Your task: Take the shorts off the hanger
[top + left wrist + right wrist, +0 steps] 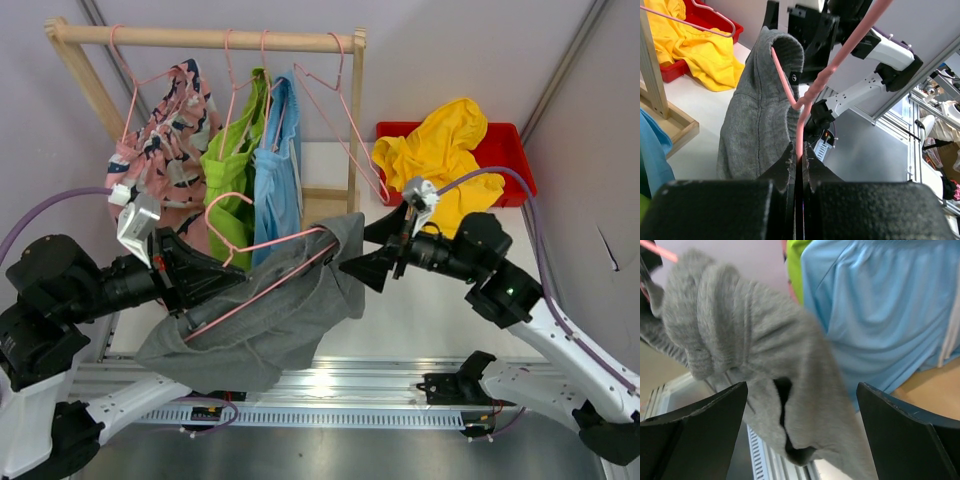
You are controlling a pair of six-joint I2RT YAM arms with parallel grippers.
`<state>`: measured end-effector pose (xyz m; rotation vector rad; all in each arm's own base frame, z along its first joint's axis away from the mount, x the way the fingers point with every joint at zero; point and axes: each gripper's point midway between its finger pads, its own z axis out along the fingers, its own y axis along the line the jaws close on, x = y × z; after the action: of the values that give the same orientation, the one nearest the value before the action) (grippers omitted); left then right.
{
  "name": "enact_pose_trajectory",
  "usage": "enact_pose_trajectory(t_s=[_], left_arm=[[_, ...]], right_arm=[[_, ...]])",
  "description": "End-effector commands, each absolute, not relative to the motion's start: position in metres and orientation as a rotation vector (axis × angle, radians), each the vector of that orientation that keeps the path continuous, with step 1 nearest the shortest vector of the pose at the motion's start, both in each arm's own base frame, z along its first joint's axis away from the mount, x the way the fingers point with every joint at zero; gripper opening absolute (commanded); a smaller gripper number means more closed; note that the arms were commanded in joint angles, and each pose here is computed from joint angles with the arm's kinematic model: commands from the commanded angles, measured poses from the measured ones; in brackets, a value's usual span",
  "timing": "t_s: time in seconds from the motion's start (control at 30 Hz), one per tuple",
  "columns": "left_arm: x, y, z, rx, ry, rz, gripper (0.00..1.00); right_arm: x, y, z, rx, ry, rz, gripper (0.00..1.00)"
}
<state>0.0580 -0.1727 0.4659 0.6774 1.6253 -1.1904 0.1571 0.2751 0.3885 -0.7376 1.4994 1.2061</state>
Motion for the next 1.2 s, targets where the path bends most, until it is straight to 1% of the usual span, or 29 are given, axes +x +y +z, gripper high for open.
enact_pose_trajectory(t_s=[0.0, 0.03, 0.1, 0.13, 0.17, 0.33, 0.47, 0.5, 0.7, 0.93, 1.17], left_arm=[[0.053, -0.175, 0.504, 0.671, 1.478, -1.243, 0.0], [0.052, -0.174, 0.506, 0.669, 1.473, -1.246, 0.0], [0.052, -0.172, 0.506, 0.661, 1.476, -1.239, 0.0], [0.052, -0.172, 0.506, 0.657, 1.477, -1.236, 0.0], [0.055, -0.171, 0.504, 0.646, 1.491, -1.227, 0.0], [0.053, -0.17, 0.5, 0.637, 1.502, -1.232, 0.0], [0.054, -0.166, 0.485, 0.631, 1.57, -1.204, 0.0], [0.056, -0.165, 0.472, 0.624, 1.614, -1.182, 0.0], [0.061, -0.16, 0.428, 0.587, 1.756, -1.133, 0.0], [0.052, -0.159, 0.379, 0.61, 1.887, -1.14, 0.0], [0.031, -0.158, 0.378, 0.654, 1.85, -1.229, 0.0]], right_arm=[[0.163, 0.286, 0.404, -0.724, 1.417, 1.143, 0.96], [0.163, 0.287, 0.403, -0.725, 1.418, 1.144, 0.94], [0.165, 0.288, 0.4, -0.73, 1.421, 1.128, 0.34], [0.168, 0.287, 0.4, -0.716, 1.426, 1.116, 0.12], [0.174, 0.283, 0.401, -0.686, 1.432, 1.081, 0.0], [0.184, 0.264, 0.418, -0.623, 1.393, 0.972, 0.0], [0.215, 0.228, 0.445, -0.48, 1.377, 0.797, 0.0], [0.221, 0.217, 0.464, -0.434, 1.35, 0.759, 0.0], [0.247, 0.165, 0.512, -0.251, 1.283, 0.637, 0.0], [0.262, 0.147, 0.534, -0.125, 1.282, 0.625, 0.0], [0.296, 0.129, 0.555, 0.047, 1.356, 0.512, 0.0]])
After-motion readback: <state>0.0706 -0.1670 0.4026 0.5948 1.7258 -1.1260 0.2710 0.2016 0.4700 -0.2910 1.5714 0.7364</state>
